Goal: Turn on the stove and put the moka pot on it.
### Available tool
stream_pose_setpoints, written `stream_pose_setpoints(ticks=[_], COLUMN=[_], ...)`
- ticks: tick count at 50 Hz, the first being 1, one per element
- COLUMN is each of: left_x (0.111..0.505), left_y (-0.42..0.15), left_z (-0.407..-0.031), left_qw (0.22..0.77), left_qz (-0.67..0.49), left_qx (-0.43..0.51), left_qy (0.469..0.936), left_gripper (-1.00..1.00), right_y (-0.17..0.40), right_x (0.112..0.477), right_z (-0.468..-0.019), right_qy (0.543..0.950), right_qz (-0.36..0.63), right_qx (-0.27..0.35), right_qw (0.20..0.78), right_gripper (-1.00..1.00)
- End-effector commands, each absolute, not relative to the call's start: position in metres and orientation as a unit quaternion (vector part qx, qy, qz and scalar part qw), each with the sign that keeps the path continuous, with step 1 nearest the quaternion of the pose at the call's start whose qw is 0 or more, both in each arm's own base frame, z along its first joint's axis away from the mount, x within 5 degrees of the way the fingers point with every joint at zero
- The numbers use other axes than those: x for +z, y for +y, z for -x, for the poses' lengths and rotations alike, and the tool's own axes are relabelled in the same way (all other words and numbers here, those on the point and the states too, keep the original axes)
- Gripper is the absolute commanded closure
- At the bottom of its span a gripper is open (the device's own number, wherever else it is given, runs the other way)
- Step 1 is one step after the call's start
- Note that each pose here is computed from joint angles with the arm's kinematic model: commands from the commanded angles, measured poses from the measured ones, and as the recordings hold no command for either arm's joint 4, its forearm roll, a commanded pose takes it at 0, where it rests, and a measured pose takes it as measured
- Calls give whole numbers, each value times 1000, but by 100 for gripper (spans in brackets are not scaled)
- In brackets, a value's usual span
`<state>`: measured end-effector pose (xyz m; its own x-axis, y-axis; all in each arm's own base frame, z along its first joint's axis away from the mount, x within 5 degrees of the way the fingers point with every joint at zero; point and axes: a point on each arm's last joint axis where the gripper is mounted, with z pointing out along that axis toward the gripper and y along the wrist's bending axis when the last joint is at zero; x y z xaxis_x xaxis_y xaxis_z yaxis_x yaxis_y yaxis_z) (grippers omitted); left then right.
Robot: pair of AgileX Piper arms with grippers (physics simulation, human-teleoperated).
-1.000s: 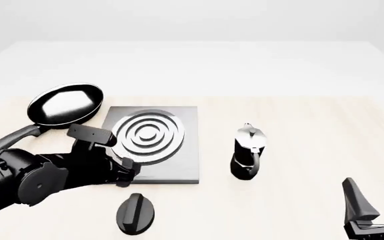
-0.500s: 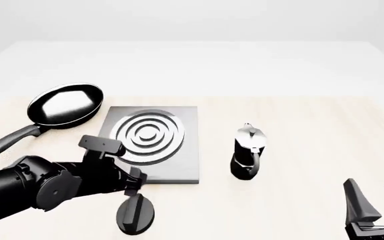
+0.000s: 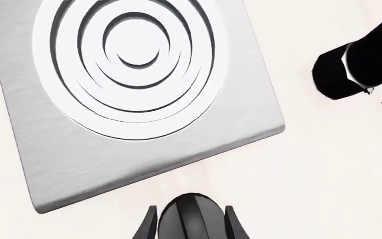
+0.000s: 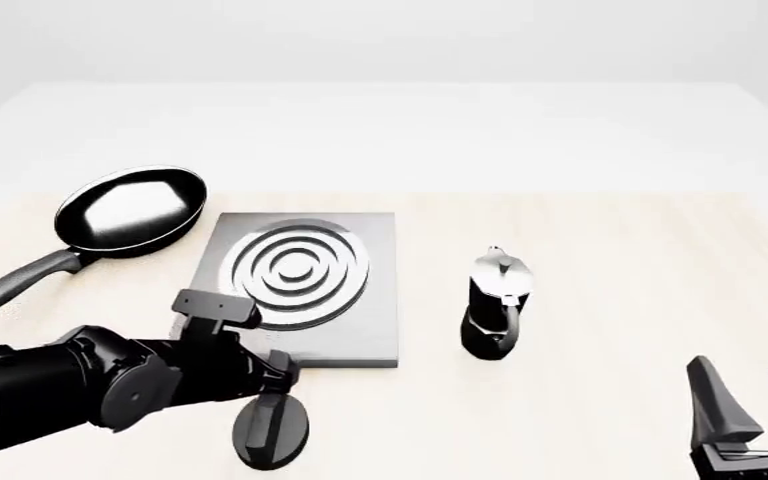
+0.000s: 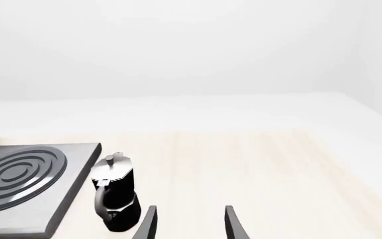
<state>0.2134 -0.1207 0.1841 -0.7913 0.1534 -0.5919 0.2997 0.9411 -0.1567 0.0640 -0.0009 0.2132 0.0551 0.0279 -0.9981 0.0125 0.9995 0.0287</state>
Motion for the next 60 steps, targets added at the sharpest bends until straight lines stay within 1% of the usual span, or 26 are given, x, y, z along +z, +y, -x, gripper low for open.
stream_pose_setpoints(ticks=[1,11,39,54,58,60], left_x=[176,164,149,138,140,146], left_y=[-122,-127,-123,-128,-126,-122], left_z=[-214,-209,-210,-207,-208,-211], left_qw=[293,282,277,265,269,281], left_qz=[-118,-118,-113,-113,-113,-114], left_qx=[-122,-126,-121,-123,-122,-120], left_qy=[941,944,946,950,949,945], left_gripper=[-100,-100,-100,-100,-100,-100], right_y=[-1,-1,-1,-1,-1,-1], right_x=[213,213,213,213,213,213], right_z=[-65,-66,-64,-63,-62,-62], right_qy=[688,689,687,686,686,686], right_qz=[-15,-16,-16,-17,-17,-17], right_qx=[6,7,7,6,6,6], right_qw=[725,725,726,727,728,727], right_gripper=[-100,-100,-100,-100,-100,-100])
